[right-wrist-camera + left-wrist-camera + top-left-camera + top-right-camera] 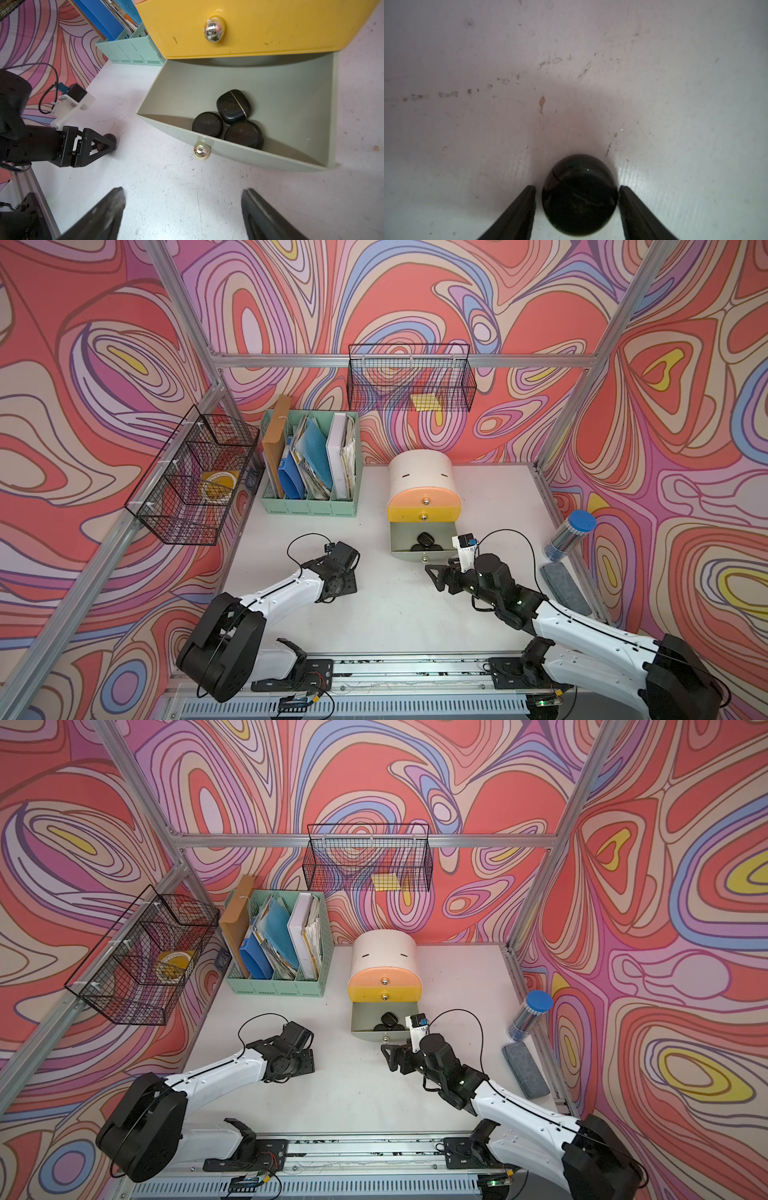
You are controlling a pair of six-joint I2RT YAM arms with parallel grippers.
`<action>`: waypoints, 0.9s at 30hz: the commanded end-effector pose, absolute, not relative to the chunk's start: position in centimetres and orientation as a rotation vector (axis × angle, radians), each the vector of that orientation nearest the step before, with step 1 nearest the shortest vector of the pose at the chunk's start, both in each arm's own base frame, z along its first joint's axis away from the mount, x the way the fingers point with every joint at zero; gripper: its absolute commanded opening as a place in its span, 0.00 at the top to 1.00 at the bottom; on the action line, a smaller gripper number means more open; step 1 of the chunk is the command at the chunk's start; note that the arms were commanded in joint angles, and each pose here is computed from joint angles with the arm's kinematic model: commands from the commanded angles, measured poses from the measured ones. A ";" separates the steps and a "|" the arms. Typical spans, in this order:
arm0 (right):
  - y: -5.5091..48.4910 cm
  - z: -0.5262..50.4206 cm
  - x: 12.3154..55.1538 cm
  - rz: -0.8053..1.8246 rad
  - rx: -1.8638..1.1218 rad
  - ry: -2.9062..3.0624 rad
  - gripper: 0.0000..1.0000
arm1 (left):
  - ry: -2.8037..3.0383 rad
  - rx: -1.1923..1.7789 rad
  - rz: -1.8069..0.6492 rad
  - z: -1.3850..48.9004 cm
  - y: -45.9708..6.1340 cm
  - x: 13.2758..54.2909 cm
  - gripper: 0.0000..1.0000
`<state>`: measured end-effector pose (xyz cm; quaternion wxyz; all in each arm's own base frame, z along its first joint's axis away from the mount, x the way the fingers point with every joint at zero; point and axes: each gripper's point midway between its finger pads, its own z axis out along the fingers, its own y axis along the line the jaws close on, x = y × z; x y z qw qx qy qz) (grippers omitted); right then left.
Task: Put the bluetooth earphones in the drawer according to color
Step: Pick up the Bluetooth earphone from the center of the board.
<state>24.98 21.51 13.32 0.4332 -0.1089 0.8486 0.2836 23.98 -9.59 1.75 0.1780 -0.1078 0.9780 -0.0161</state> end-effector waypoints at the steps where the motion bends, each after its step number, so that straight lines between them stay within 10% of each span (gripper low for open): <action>1: 21.1 13.2 24.8 0.703 -0.257 2.116 0.11 | 2.772 -0.315 -0.044 1.5 -9.7 24.3 0.39; 27: 20.6 12.7 24.8 0.697 -0.217 2.110 0.11 | 2.755 -0.203 -0.097 3.2 -11.9 24.8 0.52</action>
